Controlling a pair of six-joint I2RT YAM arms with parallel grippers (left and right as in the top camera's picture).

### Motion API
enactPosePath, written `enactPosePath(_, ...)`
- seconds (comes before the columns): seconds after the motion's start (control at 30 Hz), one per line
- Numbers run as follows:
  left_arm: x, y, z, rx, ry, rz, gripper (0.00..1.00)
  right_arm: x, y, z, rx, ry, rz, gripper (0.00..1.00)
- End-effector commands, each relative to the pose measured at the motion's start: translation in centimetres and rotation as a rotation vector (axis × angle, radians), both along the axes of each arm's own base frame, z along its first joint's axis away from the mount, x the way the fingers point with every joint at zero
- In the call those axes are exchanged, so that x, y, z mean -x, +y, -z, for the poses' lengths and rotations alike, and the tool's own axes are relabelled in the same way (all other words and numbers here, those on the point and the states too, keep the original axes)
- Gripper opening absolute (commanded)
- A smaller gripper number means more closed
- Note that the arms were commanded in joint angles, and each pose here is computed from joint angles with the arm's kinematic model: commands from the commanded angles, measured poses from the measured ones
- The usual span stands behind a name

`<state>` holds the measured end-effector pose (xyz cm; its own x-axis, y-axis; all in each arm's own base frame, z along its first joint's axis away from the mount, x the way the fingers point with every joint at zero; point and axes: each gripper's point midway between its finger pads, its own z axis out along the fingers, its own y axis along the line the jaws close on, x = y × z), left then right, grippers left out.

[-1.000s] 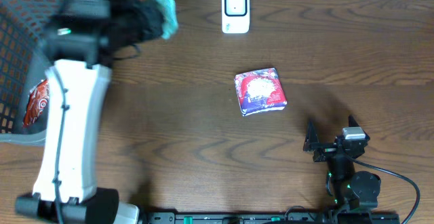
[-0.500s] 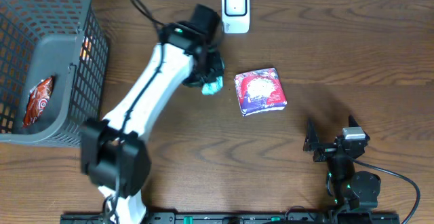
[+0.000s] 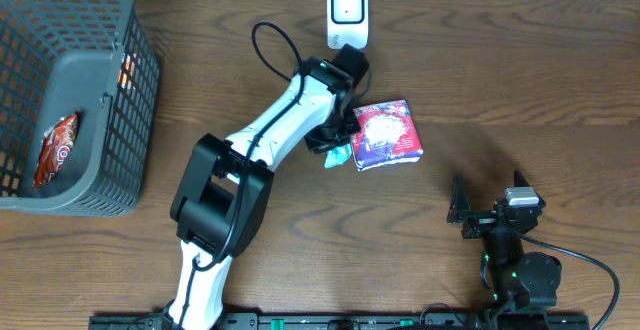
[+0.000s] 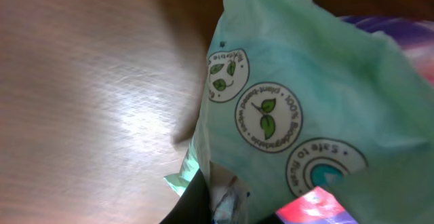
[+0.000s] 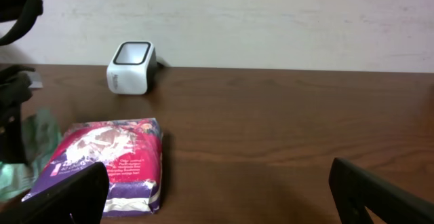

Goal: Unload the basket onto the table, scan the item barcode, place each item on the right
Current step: 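Carry the green package to the scanner and release it beside the purple package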

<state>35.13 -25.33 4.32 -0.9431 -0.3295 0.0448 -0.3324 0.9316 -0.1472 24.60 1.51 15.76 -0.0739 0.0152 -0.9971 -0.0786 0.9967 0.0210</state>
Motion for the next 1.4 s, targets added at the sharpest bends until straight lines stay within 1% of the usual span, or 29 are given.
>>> enactPosePath(0.0,-0.6,-0.5,0.1,0.009,-0.027,-0.019,0.07,0.0,0.1,0.1,0.011,0.000,-0.005,0.99)
enactPosePath(0.17,-2.0,-1.8,-0.2,0.056,-0.092,-0.005,0.07,0.0,0.1,0.1,0.011,0.000,-0.005,0.99)
enactPosePath(0.3,-3.4,-2.8,-0.6,0.086,-0.174,0.095,0.08,0.0,0.1,0.1,0.011,0.000,-0.005,0.99)
enactPosePath(0.4,-4.2,-2.8,-0.8,0.082,-0.217,0.157,0.07,0.0,0.1,0.1,0.011,0.000,-0.005,0.99)
enactPosePath(0.47,-4.8,-2.0,-0.8,0.045,-0.243,0.170,0.07,0.0,0.1,0.1,0.011,0.000,-0.005,0.99)
enactPosePath(0.7,-4.5,0.7,-1.0,-0.003,-0.199,0.135,0.08,0.0,0.1,0.1,0.011,-0.001,-0.005,0.99)
enactPosePath(0.9,-3.6,1.3,-0.7,-0.031,-0.158,0.112,0.08,0.0,0.1,0.1,0.011,-0.001,-0.005,0.99)
enactPosePath(0.97,-3.6,1.2,-0.7,-0.031,-0.159,0.113,0.27,0.0,0.1,0.1,0.011,-0.001,-0.005,0.99)
enactPosePath(1.07,-3.7,1.3,-0.7,-0.030,-0.159,0.111,0.29,0.0,0.1,0.1,0.011,-0.001,-0.005,0.99)
enactPosePath(1.1,-3.8,1.4,-0.8,-0.029,-0.161,0.108,0.33,0.0,0.1,0.1,0.011,-0.001,-0.005,0.99)
enactPosePath(1.17,-3.9,1.6,-1.4,-0.025,-0.161,0.102,0.45,0.0,0.1,0.1,0.011,0.000,-0.005,0.99)
enactPosePath(1.2,-3.9,1.8,-2.0,-0.024,-0.163,0.098,0.47,0.0,0.1,0.1,0.011,0.000,-0.005,0.99)
enactPosePath(1.3,-4.5,2.5,-4.4,-0.013,-0.189,0.078,0.48,0.0,0.1,0.1,0.011,-0.001,-0.005,0.99)
enactPosePath(1.37,-5.0,3.0,-6.7,0.008,-0.233,0.075,0.49,0.0,0.1,0.1,0.011,0.000,-0.005,0.99)
